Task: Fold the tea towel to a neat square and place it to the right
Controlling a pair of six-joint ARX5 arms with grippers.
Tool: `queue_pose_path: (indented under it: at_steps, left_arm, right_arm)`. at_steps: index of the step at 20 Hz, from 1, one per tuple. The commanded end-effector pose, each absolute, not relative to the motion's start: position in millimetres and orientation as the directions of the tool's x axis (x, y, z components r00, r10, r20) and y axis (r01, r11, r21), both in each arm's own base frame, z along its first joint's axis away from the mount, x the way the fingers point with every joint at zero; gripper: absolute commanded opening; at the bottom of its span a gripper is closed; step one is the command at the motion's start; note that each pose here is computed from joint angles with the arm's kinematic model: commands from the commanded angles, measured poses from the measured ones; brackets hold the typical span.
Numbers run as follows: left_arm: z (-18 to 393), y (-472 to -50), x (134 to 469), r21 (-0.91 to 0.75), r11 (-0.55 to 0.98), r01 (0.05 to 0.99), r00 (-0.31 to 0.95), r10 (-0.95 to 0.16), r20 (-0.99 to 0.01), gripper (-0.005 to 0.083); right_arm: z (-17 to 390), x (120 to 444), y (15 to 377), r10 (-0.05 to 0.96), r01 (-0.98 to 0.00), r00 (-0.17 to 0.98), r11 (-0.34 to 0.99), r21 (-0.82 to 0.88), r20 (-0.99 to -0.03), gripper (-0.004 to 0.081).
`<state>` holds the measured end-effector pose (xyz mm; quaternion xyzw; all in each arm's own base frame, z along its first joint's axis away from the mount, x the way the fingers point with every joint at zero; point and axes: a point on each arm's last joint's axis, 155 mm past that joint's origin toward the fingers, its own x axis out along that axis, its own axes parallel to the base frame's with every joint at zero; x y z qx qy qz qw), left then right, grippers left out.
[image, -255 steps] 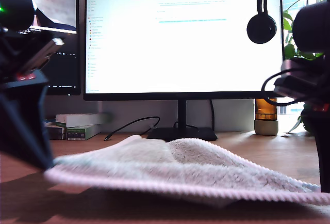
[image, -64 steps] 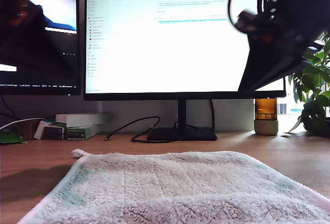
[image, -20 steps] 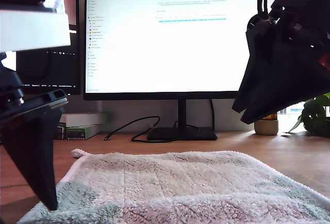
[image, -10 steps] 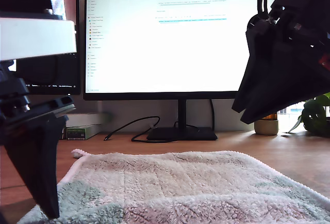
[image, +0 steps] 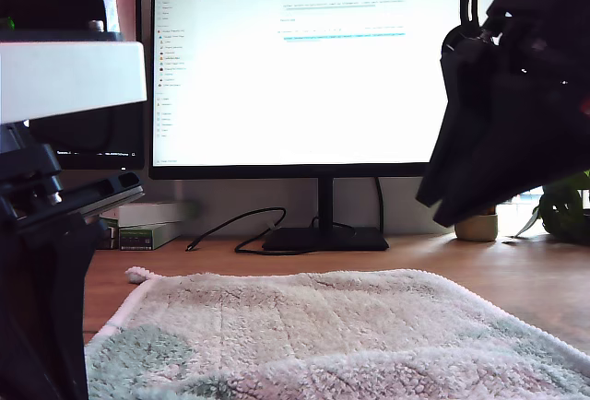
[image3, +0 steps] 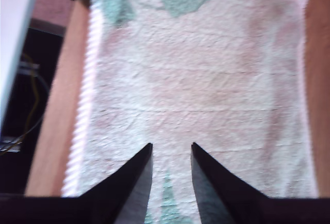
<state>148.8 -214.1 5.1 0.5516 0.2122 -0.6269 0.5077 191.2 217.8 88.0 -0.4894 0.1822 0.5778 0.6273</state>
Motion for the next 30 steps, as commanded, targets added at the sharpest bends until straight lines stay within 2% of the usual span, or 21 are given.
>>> queue_pose_path:
  at_steps: [1, 8, 15, 23, 30]
  left_arm:
    - [-10.2, -201.4, 140.7, 0.245, -0.417, 0.875, 0.098, -0.343, -0.934, -0.0021]
    - [9.4, -205.2, 151.1, 0.25, -0.414, 0.875, 0.121, -0.312, -0.942, -0.0021]
    - [49.6, -235.0, 172.1, 0.328, -0.316, 0.89, 0.182, -0.413, -0.893, -0.0021]
    - [87.6, -258.5, 186.4, 0.365, -0.223, 0.904, 0.218, -0.493, -0.842, -0.0021]
    - [115.1, -271.8, 198.3, 0.387, -0.144, 0.911, 0.257, -0.537, -0.803, -0.0021]
  right_arm:
    - [79.9, 184.3, 215.8, 0.536, -0.915, 0.237, -0.158, -0.372, -0.81, 0.0234]
    - [55.5, 165.7, 203.7, 0.459, -0.947, 0.138, -0.2, -0.253, -0.878, 0.0291]
    - [50.2, 138.7, 209.0, 0.435, -0.939, 0.063, -0.279, -0.201, -0.898, 0.0321]
    - [52.0, 136.2, 217.3, 0.451, -0.964, 0.065, -0.201, -0.172, -0.89, 0.0321]
    - [39.6, 137.2, 216.2, 0.417, -0.98, 0.045, -0.16, -0.122, -0.908, 0.0321]
